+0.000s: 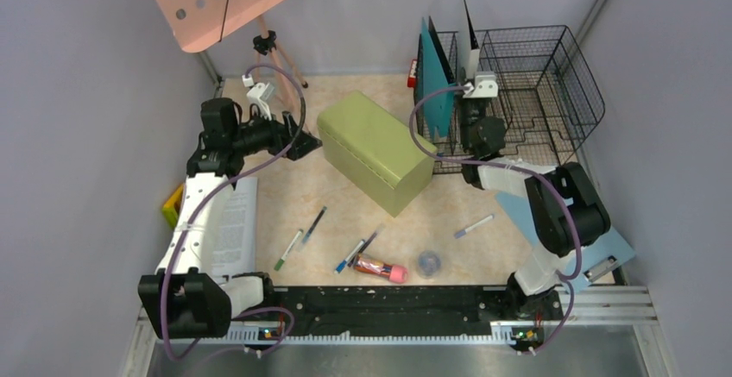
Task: Organize the desk
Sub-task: Place the folder in the storage box.
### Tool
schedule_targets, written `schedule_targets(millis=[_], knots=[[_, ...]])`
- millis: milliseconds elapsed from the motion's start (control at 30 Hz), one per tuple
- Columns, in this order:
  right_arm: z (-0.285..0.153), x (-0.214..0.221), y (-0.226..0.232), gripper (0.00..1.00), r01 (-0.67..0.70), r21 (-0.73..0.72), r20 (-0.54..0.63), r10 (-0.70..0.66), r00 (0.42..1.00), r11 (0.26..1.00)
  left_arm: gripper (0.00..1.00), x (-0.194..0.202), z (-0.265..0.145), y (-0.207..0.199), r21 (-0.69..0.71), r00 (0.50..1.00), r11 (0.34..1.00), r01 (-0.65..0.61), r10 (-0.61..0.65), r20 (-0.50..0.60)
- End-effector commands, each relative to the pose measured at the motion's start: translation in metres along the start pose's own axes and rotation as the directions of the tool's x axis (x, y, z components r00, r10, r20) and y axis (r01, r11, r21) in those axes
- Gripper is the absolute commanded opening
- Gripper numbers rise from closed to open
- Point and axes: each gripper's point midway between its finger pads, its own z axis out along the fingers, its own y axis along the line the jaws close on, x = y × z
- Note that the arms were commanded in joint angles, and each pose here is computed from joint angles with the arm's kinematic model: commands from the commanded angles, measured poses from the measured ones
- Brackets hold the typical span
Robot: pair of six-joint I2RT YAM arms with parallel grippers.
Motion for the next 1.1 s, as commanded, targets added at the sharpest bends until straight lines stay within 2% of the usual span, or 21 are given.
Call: schedule_targets(millis=[0,633,1067], knots=[[0.006,-0.047,-0.01,0.0,-0.067,0.012,0.193,0.064,0.979,0.998,0.97,-0.005,0.001,0.002,0.009,0.999,0.999,-0.046,0.046,0.025],[0.004,-0.011,-0.011,0.0,-0.071,0.01,0.166,0.068,0.984,0.997,0.97,-0.001,0.002,0.005,0.005,0.999,0.999,-0.043,0.043,0.02],[-0.027,0.046,-0.013,0.0,-0.081,0.026,-0.031,0.082,0.996,0.996,0.97,-0.005,-0.001,0.0,0.01,0.998,0.999,-0.045,0.045,0.032]])
